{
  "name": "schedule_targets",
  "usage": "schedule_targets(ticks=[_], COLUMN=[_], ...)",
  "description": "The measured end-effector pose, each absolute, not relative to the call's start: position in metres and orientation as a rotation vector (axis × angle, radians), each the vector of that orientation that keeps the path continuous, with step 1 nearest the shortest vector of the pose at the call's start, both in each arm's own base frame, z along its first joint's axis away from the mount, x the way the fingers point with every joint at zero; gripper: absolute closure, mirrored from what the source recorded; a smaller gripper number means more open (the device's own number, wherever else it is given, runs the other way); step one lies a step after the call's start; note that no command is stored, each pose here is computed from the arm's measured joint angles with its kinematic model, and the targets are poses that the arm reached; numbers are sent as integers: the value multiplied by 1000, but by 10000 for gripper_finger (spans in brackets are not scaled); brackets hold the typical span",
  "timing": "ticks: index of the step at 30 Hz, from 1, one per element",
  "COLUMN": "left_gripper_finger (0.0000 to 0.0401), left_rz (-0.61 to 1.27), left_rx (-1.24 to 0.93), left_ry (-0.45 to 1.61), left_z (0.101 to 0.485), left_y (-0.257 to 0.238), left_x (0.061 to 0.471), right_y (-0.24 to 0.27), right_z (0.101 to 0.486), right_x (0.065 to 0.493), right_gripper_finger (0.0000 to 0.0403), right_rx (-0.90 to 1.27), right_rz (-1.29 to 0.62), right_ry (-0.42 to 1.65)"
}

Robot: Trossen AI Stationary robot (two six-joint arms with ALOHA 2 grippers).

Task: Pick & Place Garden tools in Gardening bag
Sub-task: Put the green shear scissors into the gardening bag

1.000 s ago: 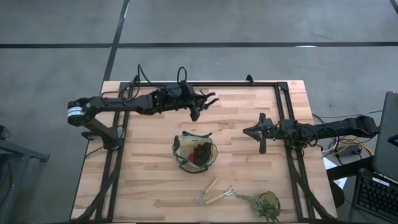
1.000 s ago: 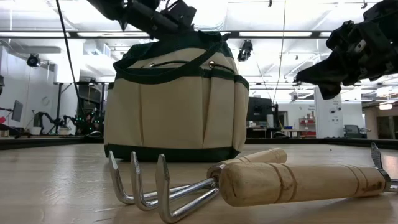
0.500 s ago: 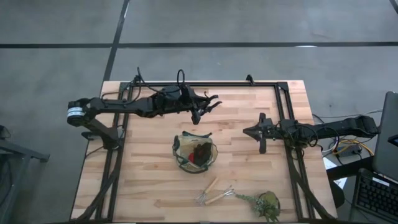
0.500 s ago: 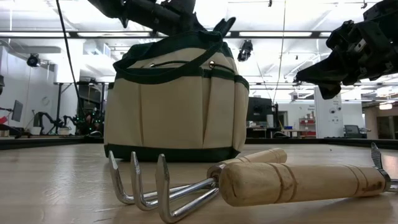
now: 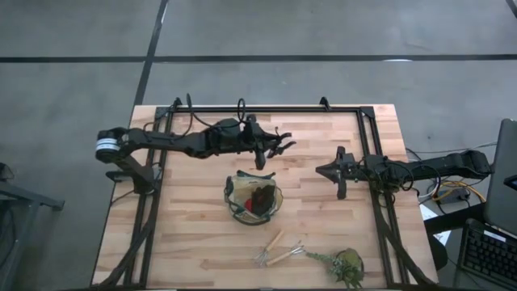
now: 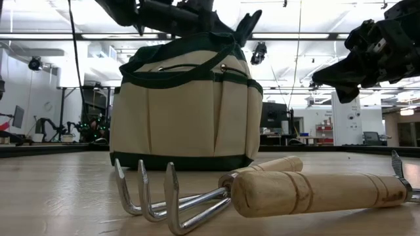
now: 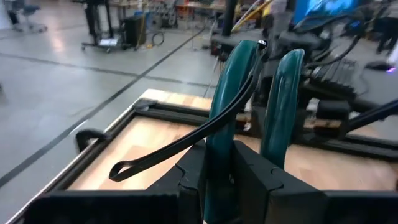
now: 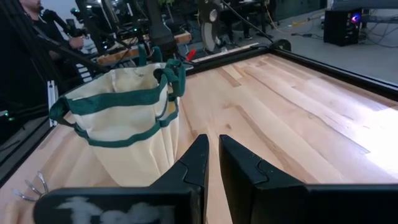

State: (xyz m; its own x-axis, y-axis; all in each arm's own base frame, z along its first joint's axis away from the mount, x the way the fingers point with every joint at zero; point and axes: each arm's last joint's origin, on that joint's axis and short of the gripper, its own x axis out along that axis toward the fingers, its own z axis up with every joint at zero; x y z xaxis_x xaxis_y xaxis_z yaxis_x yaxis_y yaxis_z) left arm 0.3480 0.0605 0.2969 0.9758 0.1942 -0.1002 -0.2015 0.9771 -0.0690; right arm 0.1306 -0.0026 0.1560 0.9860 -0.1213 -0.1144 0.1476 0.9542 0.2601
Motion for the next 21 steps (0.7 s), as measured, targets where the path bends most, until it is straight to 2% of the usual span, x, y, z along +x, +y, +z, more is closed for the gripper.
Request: schedule_targets(ticks=[5, 21], left_gripper_finger=[341, 341], left_rz=[111, -6], left_rx=[-108, -59], left_ry=[54, -30], left_z=[296, 287], left_y=[55, 28], left_x=[353, 370], right_y=[-3, 0], right_z=[156, 164], right_x=[131, 131], right_gripper_finger=[369, 369], right_rx=[269, 218], right_rz=[-133, -45], right_ry=[96, 24])
